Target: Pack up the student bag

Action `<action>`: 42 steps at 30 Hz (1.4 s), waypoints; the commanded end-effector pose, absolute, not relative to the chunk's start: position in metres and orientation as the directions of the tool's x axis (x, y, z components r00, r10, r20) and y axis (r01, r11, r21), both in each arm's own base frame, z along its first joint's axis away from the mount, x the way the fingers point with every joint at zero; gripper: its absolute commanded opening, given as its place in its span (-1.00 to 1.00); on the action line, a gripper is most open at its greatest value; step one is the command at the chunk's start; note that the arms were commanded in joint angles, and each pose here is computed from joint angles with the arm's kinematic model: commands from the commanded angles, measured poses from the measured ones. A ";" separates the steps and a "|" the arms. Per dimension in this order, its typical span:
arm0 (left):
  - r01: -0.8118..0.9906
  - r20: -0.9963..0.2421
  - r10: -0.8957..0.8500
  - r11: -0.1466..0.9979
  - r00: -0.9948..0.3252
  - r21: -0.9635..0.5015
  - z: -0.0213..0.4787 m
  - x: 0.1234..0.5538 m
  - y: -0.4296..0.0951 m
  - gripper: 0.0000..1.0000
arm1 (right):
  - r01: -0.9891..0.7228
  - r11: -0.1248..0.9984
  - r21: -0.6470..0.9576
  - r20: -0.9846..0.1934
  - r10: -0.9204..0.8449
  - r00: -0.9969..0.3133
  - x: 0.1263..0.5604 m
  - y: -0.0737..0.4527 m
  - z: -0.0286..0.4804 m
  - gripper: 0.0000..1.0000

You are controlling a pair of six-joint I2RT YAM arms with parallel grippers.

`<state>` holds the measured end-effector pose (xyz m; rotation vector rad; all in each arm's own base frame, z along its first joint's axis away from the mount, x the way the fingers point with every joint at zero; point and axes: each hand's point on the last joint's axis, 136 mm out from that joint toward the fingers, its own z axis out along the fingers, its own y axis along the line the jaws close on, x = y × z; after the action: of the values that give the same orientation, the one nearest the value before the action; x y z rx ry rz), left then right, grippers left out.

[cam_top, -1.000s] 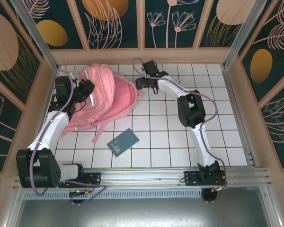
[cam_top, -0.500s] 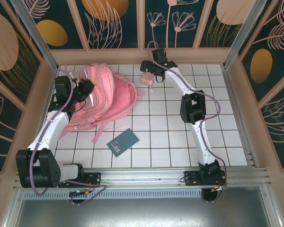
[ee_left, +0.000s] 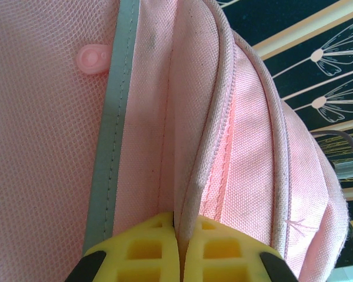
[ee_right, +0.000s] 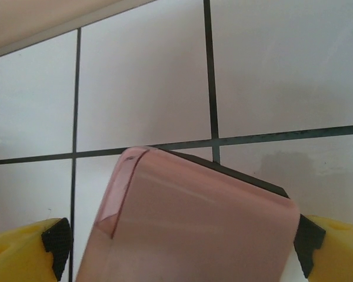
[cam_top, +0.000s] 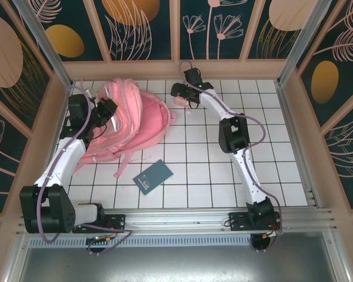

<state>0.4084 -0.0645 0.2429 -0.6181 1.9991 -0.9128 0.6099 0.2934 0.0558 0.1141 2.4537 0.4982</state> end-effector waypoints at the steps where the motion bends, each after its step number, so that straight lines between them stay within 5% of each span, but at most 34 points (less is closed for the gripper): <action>1: -0.147 -0.485 -0.723 0.618 -0.491 -0.772 0.241 0.411 -0.049 -1.00 | -0.029 0.939 0.342 -0.569 0.183 -0.802 0.609 0.297 0.043 0.88; 7: -0.139 -0.484 -0.723 0.614 -0.493 -0.777 0.243 0.411 -0.051 -1.00 | -0.018 0.959 0.282 -0.561 0.150 -0.814 0.601 0.285 0.042 0.50; 16: -0.105 -0.474 -0.715 0.601 -0.514 -0.793 0.248 0.411 -0.058 -1.00 | -0.045 0.978 0.205 -0.521 0.070 -0.850 0.561 0.245 0.062 0.41; 31: -0.069 -0.440 -0.713 0.562 -0.546 -0.824 0.246 0.410 -0.069 -1.00 | -0.001 0.982 0.189 -0.362 0.069 -0.930 0.374 0.172 0.035 0.57; 36: -0.064 -0.444 -0.713 0.562 -0.543 -0.824 0.249 0.411 -0.069 -1.00 | -0.003 0.977 0.211 -0.383 0.080 -0.920 0.371 0.172 0.045 0.95; 42: -0.056 -0.456 -0.711 0.569 -0.535 -0.821 0.254 0.407 -0.068 -1.00 | 0.068 0.983 0.170 -0.448 0.139 -0.883 0.387 0.161 0.075 0.98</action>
<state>0.4067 -0.0727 0.2430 -0.6133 2.0102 -0.9826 0.3713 0.1630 0.0389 0.0763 2.7512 0.2237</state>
